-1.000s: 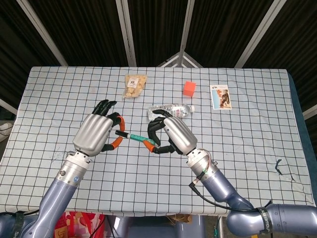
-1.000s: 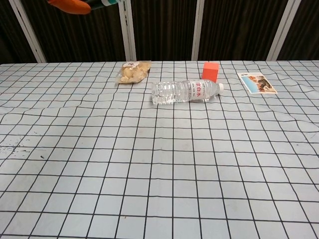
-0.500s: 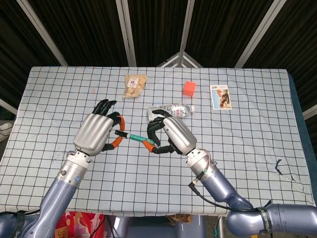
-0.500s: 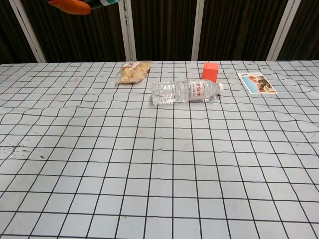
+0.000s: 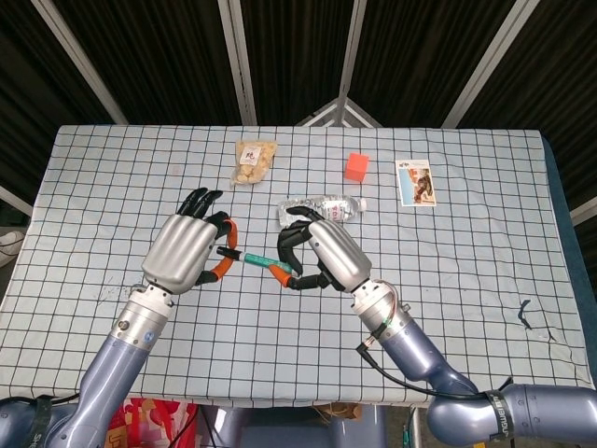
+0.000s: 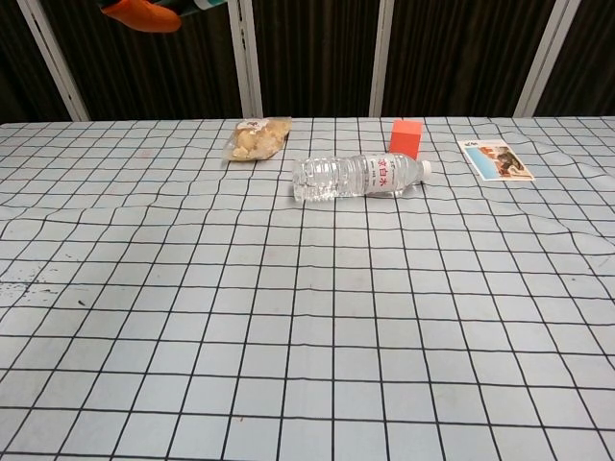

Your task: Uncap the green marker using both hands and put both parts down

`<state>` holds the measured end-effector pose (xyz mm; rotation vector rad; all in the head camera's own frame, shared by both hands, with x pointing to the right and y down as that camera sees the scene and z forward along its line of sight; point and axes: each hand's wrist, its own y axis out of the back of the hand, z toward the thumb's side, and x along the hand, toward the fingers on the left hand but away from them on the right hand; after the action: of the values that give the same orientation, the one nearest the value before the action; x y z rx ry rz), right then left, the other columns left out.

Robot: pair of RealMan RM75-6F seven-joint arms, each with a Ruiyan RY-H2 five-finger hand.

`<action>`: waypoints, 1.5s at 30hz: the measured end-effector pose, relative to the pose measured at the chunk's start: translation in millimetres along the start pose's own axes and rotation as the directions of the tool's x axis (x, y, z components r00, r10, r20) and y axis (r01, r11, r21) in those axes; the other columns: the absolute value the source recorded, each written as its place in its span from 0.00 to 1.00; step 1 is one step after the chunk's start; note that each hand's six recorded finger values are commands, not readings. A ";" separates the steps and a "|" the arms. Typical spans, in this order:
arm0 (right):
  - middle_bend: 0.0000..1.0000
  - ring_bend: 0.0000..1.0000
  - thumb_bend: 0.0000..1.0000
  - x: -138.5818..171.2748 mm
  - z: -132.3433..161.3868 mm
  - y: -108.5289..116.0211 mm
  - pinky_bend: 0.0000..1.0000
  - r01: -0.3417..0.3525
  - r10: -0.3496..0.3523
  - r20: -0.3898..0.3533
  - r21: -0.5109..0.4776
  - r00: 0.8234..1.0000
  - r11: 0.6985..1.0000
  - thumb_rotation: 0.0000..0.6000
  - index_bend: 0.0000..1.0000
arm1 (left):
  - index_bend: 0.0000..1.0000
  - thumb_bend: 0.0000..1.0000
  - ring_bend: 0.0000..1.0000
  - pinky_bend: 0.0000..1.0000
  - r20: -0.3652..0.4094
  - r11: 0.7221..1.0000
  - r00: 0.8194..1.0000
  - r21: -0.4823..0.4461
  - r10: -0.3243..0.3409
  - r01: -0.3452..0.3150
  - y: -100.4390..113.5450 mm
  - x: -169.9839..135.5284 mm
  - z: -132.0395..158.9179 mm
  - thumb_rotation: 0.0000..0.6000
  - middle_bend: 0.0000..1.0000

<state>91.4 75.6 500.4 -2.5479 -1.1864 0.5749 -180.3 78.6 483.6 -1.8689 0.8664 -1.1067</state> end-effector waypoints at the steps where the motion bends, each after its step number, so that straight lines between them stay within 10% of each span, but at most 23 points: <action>1: 0.73 0.49 0.80 0.1 -0.2 0.2 0.15 0.001 -0.001 0.001 0.000 1.000 1.000 1.00 0.87 | 0.58 0.47 0.10 0.08 -0.001 1.000 1.000 0.001 0.000 0.000 0.0 0.1 -0.1 1.00 0.42; 45: 0.76 0.53 0.83 21.1 -40.6 25.3 0.15 0.111 -0.106 0.060 -0.100 0.993 0.989 1.00 0.91 | 0.59 0.48 0.10 0.08 -0.080 0.994 0.994 -0.073 0.070 -0.076 4.7 -12.9 -45.2 1.00 0.41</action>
<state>139.3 73.0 521.1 -2.5467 -1.3986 0.5751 -227.1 74.7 488.9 -1.8509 1.0256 -1.1210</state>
